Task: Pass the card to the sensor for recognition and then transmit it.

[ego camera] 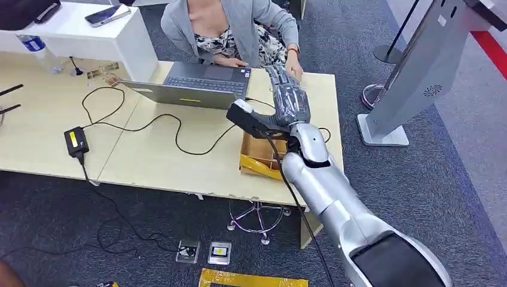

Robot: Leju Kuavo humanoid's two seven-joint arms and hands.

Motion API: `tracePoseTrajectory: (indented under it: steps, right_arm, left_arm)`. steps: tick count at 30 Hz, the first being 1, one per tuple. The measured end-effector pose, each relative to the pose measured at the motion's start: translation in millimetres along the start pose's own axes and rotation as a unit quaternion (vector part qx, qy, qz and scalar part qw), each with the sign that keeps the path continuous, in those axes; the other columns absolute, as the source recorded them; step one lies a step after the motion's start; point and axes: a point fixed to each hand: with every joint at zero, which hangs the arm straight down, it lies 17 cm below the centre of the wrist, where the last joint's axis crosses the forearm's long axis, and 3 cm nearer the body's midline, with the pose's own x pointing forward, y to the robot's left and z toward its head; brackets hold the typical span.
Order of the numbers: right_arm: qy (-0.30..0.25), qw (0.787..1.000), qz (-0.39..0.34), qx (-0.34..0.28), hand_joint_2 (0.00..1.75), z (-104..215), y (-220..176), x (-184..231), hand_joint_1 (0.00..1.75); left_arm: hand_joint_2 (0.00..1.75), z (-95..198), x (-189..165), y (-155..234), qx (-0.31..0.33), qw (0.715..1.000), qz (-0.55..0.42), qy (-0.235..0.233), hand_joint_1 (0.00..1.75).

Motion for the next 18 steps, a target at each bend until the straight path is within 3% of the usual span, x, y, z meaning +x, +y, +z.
tracePoseTrajectory:
  steps: [8,13,18]
  right_arm:
    - [0.003,0.999,0.024,-0.041,0.0,5.8,-23.3,-25.2,0.0]
    - [0.052,0.998,0.021,-0.031,0.0,41.9,-4.0,-77.4,0.0]
    - [0.072,0.996,0.02,-0.045,0.0,66.8,-6.2,-95.9,0.0]
  left_arm:
    - [0.0,-0.4,-2.5,1.1,0.0,1.0,0.001,0.003,0.0]
    - [0.0,-1.1,-6.0,2.8,0.001,1.0,0.008,0.003,0.0]
    - [0.0,-1.8,-7.3,6.6,0.007,1.0,0.013,0.006,0.0]
